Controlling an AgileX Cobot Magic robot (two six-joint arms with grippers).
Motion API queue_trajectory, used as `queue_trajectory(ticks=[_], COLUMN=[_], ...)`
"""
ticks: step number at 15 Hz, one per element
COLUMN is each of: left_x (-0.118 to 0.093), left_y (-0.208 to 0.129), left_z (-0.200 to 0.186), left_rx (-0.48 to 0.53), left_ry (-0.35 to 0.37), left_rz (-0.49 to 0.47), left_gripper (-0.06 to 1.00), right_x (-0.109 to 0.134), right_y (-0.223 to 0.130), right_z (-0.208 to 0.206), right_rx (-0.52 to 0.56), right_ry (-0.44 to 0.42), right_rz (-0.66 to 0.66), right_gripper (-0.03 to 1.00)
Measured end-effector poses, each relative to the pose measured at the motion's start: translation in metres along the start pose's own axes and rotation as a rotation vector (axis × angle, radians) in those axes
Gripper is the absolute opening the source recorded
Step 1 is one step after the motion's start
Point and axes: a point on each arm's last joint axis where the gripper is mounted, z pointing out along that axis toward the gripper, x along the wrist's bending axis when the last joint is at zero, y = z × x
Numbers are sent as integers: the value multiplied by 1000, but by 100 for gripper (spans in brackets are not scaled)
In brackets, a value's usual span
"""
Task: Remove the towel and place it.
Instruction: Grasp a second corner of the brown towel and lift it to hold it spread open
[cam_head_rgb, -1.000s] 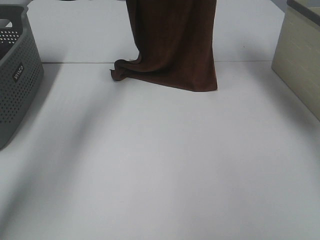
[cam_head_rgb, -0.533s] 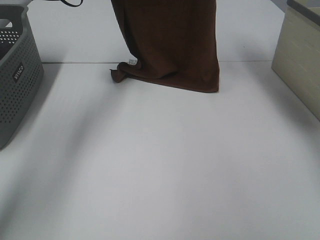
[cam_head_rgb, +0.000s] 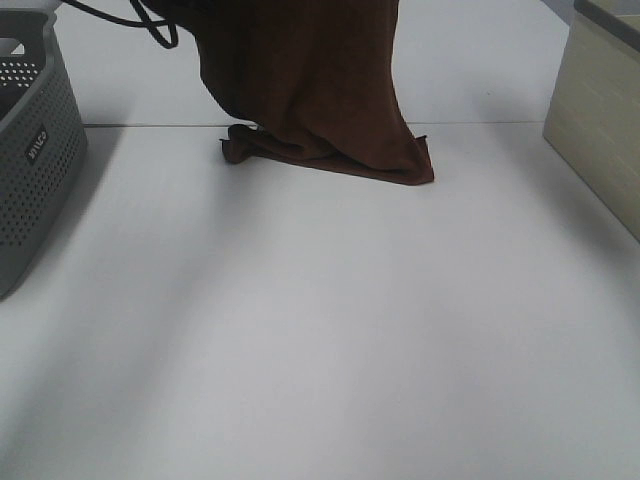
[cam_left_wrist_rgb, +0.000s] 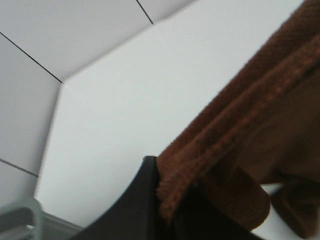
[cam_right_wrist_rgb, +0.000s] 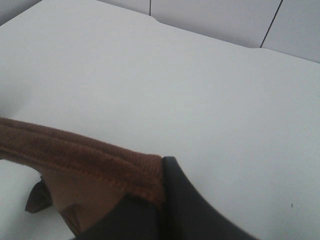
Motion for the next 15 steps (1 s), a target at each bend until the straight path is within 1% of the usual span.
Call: queue_trajectory(ticks=[2,3,4,5,6,7,8,10,13,15], left_x=[-14,-13,-11,-7,-2,5,20,33,42,45], left_y=[-6,0,2,11,19,29,42,52,60,59], left_z=[-9,-16,-19,-27,-36,-45,-61,-77,-91,-106], left_rx=[143,203,226,258,286,297,330,361,341,348], left_ry=[-172,-248,-283,-356,-401,-413,-399,-386,-382,-389], left_rz=[-138,-175,-189,-212,-199,-186,-158,-139,-139,-131], left_gripper=[0,0,0,0,0,0,0,0,0,0], right_x=[-1,-2,-3,-3,-3,-4,-3,0,3,6], right_y=[-3,-5,-6,-8,-9,-9,-5,1,1,3], right_z=[0,0,0,-1,-3,-7,-21,-40,-54,-63], right_rx=[35,56,68,94,112,134,159,186,250,258], right_ry=[-8,-16,-20,-23,-23,-21,-16,-1,25,44], right_rz=[-13,-21,-25,-29,-31,-30,-32,-28,-22,-14], right_gripper=[1,1,1,1,1,1,1,1,1,1])
